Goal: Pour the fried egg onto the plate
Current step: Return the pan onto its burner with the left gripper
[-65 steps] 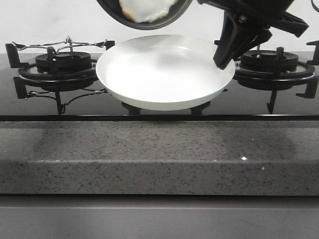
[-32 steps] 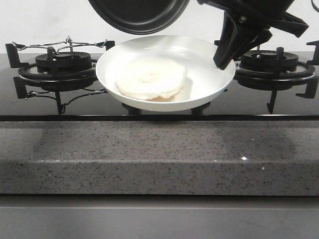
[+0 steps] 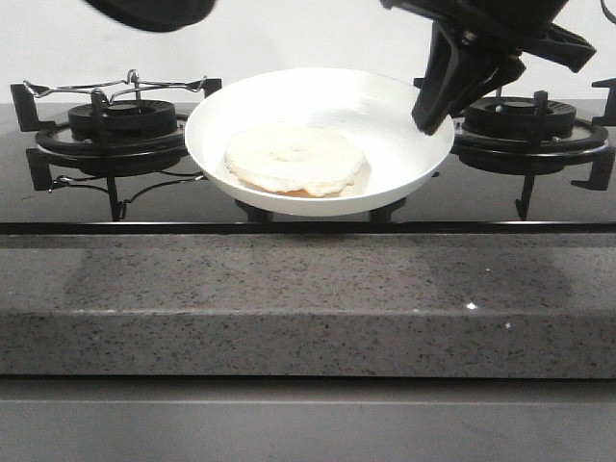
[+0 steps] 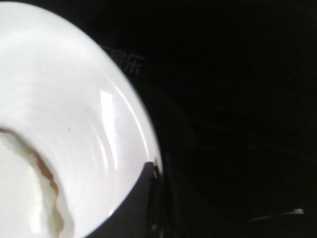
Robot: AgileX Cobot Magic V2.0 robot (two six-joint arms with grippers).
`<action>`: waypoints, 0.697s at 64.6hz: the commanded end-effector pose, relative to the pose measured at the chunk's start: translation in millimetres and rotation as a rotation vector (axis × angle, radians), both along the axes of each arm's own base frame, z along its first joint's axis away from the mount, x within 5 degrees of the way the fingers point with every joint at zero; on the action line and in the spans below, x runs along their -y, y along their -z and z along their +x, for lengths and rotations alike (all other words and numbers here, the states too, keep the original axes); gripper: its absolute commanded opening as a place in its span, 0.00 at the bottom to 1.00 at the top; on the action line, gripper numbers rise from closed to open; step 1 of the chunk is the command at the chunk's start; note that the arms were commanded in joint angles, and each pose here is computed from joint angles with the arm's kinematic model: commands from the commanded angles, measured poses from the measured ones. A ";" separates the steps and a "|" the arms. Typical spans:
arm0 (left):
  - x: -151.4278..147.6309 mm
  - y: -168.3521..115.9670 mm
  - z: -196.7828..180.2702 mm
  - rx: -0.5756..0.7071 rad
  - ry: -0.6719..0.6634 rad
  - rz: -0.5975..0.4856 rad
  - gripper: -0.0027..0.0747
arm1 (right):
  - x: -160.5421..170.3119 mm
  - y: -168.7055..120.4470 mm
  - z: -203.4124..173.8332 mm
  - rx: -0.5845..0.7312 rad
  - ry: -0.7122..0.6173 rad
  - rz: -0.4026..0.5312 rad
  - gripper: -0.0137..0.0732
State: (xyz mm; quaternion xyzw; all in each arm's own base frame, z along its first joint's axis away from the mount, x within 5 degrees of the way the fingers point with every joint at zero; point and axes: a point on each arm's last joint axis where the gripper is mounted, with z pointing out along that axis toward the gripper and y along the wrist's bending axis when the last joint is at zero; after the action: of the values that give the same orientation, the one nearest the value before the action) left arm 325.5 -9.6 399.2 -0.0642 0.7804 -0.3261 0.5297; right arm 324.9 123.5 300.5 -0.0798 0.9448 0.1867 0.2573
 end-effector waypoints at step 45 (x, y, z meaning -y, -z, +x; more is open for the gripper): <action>-73.1 104.6 69.4 -0.355 0.103 -0.762 0.01 | 1.1 -24.4 -2.2 0.098 0.017 0.045 0.08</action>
State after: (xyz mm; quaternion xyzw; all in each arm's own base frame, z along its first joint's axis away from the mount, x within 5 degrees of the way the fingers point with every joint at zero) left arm 398.8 65.8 259.8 -0.2940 0.7222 -0.5576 0.2848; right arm 324.9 123.5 300.5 -0.0798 0.9448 0.1867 0.2573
